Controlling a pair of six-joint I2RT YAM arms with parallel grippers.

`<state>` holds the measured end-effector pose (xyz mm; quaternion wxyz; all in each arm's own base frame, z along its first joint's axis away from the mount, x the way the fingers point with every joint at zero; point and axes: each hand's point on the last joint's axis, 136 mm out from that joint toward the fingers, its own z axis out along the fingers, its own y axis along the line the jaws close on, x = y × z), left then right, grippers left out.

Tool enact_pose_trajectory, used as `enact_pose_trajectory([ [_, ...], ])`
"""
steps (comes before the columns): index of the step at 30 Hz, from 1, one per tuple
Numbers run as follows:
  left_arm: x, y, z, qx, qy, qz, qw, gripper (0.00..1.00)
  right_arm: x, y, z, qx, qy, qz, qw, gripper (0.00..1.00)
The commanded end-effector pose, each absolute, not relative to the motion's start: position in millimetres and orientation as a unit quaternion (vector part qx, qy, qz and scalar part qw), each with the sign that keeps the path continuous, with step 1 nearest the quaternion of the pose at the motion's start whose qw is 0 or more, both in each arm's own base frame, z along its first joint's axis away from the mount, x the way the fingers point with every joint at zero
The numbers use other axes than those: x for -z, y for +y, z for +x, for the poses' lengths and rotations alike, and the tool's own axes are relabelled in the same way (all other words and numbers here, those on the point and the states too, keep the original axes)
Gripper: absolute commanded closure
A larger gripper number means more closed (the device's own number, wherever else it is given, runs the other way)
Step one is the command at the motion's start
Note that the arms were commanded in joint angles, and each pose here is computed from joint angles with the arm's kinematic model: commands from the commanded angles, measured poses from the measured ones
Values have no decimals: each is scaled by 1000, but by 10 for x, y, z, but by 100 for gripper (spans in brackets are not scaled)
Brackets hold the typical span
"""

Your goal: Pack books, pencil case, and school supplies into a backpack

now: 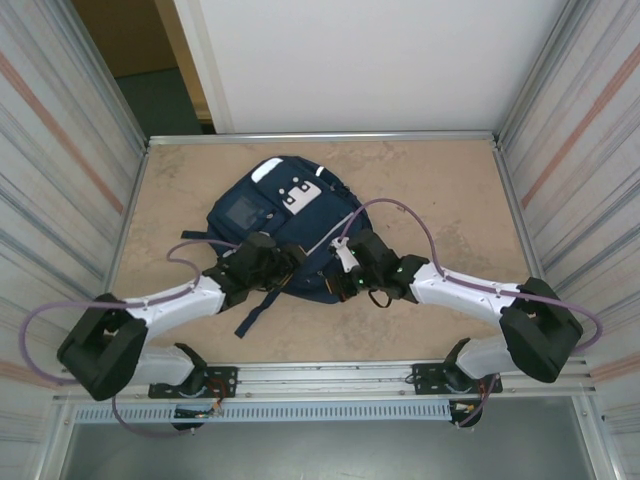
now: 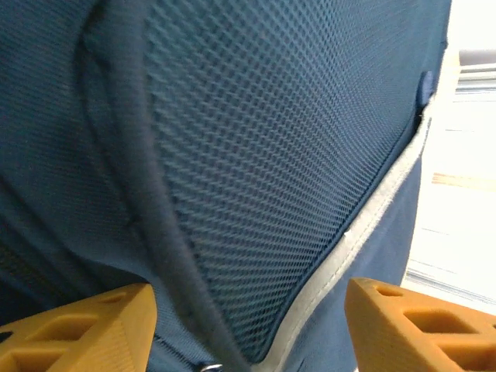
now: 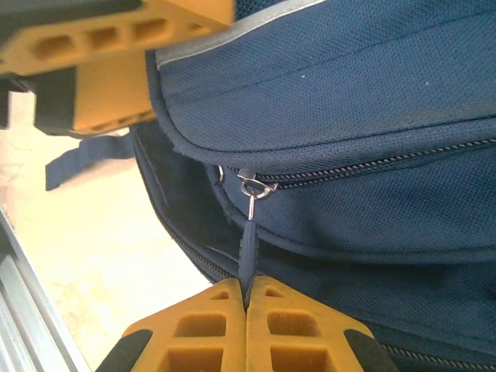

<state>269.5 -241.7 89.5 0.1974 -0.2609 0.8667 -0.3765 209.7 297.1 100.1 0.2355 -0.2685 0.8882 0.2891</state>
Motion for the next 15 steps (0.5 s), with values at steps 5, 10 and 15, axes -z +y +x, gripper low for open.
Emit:
enact_pose_trajectory([
  [5, -959, -2505, 2896, 384, 848, -295, 216, 67, -1018, 3164, 1947, -282, 880, -295, 243, 100],
  [10, -1016, -2463, 2816, 388, 844, -297, 219, 100, -934, 3066, 2012, -262, 885, -294, 250, 100],
  [15, -1128, -2594, 2679, 408, 846, -279, 200, 100, -1009, 3048, 2088, -266, 884, -290, 251, 88],
])
